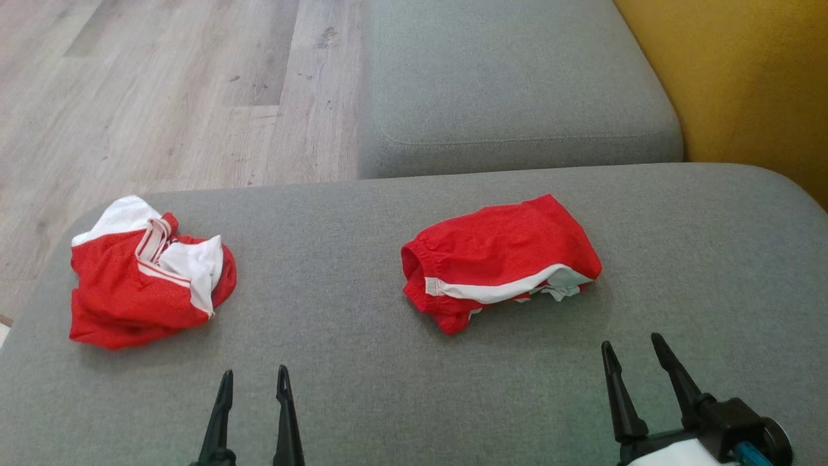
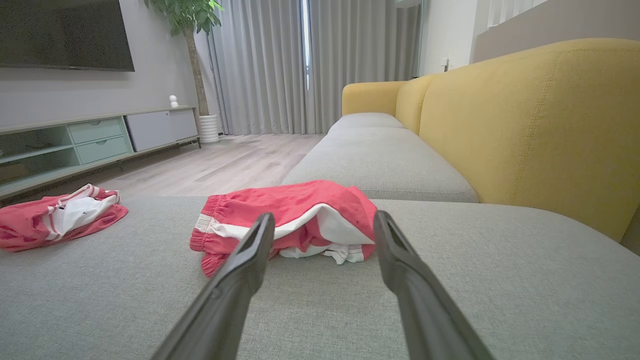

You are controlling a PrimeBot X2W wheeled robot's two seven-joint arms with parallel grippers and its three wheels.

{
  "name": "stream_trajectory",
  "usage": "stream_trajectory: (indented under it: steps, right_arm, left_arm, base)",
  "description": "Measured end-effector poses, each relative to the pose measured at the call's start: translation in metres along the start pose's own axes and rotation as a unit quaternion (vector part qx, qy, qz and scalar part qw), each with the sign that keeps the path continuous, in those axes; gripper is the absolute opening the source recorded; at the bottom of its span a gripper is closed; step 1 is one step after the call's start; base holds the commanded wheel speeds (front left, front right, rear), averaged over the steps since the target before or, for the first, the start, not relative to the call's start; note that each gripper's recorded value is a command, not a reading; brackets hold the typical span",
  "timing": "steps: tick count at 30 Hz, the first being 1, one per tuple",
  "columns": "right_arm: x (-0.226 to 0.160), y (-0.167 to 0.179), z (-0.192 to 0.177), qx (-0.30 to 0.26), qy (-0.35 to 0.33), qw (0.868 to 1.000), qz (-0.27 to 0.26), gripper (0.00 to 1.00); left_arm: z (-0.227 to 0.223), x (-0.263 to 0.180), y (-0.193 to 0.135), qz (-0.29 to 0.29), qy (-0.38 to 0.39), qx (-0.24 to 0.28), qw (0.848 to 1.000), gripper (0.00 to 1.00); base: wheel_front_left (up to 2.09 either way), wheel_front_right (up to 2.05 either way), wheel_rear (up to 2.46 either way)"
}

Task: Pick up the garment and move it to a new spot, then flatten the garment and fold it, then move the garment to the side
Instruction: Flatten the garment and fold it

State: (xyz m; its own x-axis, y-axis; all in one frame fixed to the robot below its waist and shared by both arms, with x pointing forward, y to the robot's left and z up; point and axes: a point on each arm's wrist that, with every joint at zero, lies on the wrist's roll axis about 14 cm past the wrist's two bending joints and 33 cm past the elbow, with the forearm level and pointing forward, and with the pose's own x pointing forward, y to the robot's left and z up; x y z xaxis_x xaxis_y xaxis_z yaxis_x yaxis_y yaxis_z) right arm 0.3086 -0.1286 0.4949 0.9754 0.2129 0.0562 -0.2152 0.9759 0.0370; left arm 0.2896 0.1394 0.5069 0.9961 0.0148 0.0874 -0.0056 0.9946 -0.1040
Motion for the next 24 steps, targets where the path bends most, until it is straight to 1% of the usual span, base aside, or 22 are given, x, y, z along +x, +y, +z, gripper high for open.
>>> stream_trajectory:
  steps: [14,20,24]
  right_arm:
    - [-0.001,0.002,-0.001,0.001,0.001,1.0,0.003,1.0]
    - [0.0,0.004,-0.005,0.003,0.008,1.0,0.006,1.0]
    - [0.0,0.003,-0.011,0.001,0.019,1.0,0.004,1.0]
  left_arm:
    - [-0.001,-0.001,0.0,0.002,0.001,0.001,1.0,1.0]
    - [-0.009,0.0,-0.002,0.0,0.014,0.003,1.0,1.0]
    - [-0.025,0.001,-0.01,-0.014,0.043,0.004,0.999,1.0]
  base:
    - [0.0,0.0,0.0]
    - [0.0,0.0,0.0]
    - [0.0,0.0,0.0]
